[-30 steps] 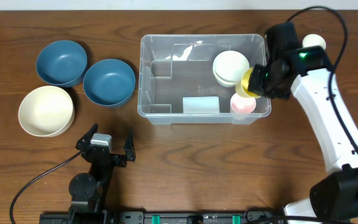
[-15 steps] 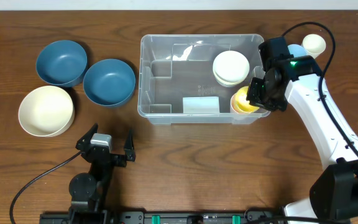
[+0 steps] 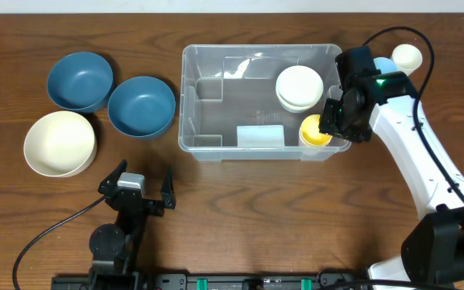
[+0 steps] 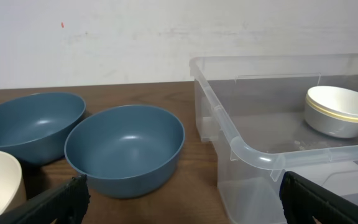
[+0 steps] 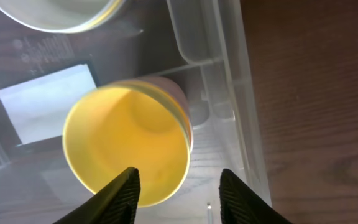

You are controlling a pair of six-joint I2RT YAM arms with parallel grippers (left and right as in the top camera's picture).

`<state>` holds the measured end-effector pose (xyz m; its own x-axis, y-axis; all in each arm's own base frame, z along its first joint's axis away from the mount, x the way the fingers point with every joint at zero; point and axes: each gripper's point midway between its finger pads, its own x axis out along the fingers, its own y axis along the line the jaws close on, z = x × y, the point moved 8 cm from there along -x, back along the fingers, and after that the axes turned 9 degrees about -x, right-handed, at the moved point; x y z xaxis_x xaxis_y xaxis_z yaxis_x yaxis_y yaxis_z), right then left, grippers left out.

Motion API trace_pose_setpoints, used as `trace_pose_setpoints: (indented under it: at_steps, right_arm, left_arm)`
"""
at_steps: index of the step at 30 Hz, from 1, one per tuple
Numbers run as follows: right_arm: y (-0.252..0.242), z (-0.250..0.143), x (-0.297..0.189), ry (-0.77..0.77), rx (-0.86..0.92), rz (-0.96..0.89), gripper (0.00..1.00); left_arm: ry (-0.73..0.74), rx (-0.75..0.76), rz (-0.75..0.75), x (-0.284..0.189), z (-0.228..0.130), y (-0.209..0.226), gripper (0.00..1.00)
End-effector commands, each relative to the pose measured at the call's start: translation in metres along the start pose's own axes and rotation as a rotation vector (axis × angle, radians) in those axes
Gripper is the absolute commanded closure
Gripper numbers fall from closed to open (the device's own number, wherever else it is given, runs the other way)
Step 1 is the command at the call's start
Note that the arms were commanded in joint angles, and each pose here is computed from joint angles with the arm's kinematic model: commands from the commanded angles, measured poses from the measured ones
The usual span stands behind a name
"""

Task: Pack container
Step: 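Carry the yellow cup into the pink cup and release, then move the right gripper to the second yellow cup and grasp it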

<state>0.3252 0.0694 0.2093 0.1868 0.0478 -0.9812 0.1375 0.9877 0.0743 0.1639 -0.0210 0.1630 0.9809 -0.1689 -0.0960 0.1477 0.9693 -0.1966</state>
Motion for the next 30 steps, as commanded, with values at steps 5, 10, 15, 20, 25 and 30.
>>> trace_pose_setpoints:
  at_steps: [5, 10, 15, 20, 25, 30]
  right_arm:
    - [-0.018, 0.044, -0.059, -0.244, 0.067, 0.013, 0.44]
    - [-0.052, 0.07, -0.056, -0.346, 0.215, -0.05, 0.42]
    - [-0.086, 0.088, -0.027, -0.316, 0.312, -0.111, 0.4]
    - [-0.116, 0.095, 0.01, -0.231, 0.379, -0.145, 0.42]
    - [-0.125, 0.099, 0.036, -0.181, 0.372, -0.155, 0.42]
    - [-0.124, 0.102, 0.061, -0.138, 0.37, -0.14, 0.42]
  left_arm:
    - [0.047, 0.012, -0.002, 0.001, -0.012, 0.002, 0.02]
    - [0.047, 0.012, -0.002, 0.001, -0.012, 0.002, 0.02]
    - [0.047, 0.012, -0.002, 0.001, -0.012, 0.002, 0.02]
    - [0.047, 0.012, -0.002, 0.001, -0.012, 0.002, 0.02]
    - [0.047, 0.012, -0.002, 0.001, -0.012, 0.002, 0.02]
    - [0.047, 0.012, -0.002, 0.001, -0.012, 0.002, 0.02]
